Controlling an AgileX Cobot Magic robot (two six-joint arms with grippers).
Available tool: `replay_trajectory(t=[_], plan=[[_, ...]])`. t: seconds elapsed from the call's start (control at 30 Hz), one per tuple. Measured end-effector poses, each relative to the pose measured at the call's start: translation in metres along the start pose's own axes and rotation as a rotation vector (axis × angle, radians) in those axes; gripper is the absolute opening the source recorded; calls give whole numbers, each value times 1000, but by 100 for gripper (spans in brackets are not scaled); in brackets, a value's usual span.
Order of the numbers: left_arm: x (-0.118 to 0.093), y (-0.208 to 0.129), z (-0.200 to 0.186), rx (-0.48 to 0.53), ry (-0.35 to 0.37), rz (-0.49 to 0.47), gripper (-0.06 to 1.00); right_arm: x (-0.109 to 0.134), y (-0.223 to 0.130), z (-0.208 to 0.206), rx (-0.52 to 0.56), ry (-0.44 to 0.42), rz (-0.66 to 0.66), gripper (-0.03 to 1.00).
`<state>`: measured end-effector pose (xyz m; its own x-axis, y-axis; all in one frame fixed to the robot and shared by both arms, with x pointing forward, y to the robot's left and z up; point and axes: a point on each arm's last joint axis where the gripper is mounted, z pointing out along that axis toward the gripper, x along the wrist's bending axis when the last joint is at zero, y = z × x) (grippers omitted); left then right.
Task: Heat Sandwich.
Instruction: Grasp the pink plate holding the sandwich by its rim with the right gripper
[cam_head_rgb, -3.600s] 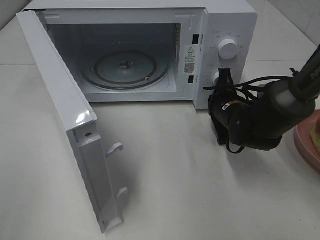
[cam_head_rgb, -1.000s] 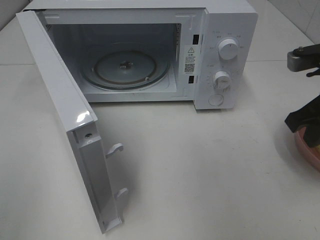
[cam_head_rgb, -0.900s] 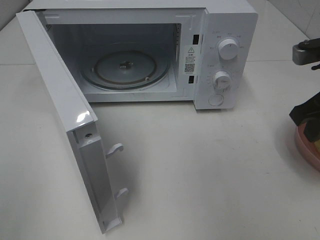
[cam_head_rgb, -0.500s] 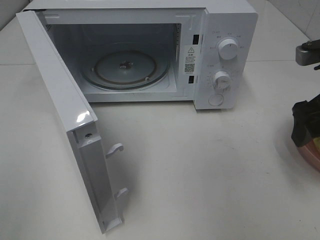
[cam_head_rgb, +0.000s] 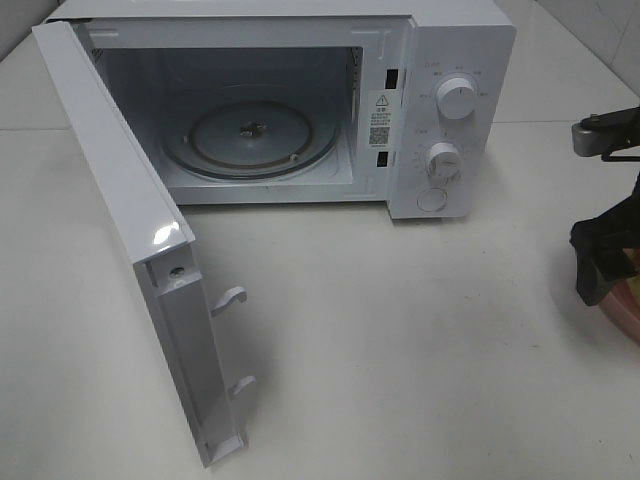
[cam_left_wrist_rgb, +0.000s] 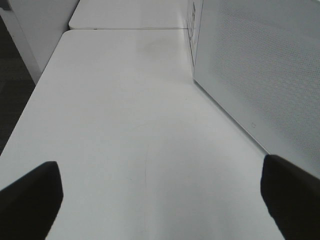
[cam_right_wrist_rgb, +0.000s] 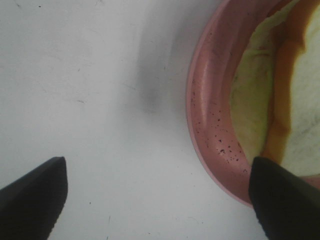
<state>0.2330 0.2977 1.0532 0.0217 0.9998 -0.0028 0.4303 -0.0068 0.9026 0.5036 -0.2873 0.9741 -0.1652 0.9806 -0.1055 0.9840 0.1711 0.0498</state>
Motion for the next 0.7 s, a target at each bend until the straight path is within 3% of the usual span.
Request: replay_trajectory(t=[0.7], plan=[[0,0,0,0,0,0,99,-1,31,55,70,-32,-13,92]])
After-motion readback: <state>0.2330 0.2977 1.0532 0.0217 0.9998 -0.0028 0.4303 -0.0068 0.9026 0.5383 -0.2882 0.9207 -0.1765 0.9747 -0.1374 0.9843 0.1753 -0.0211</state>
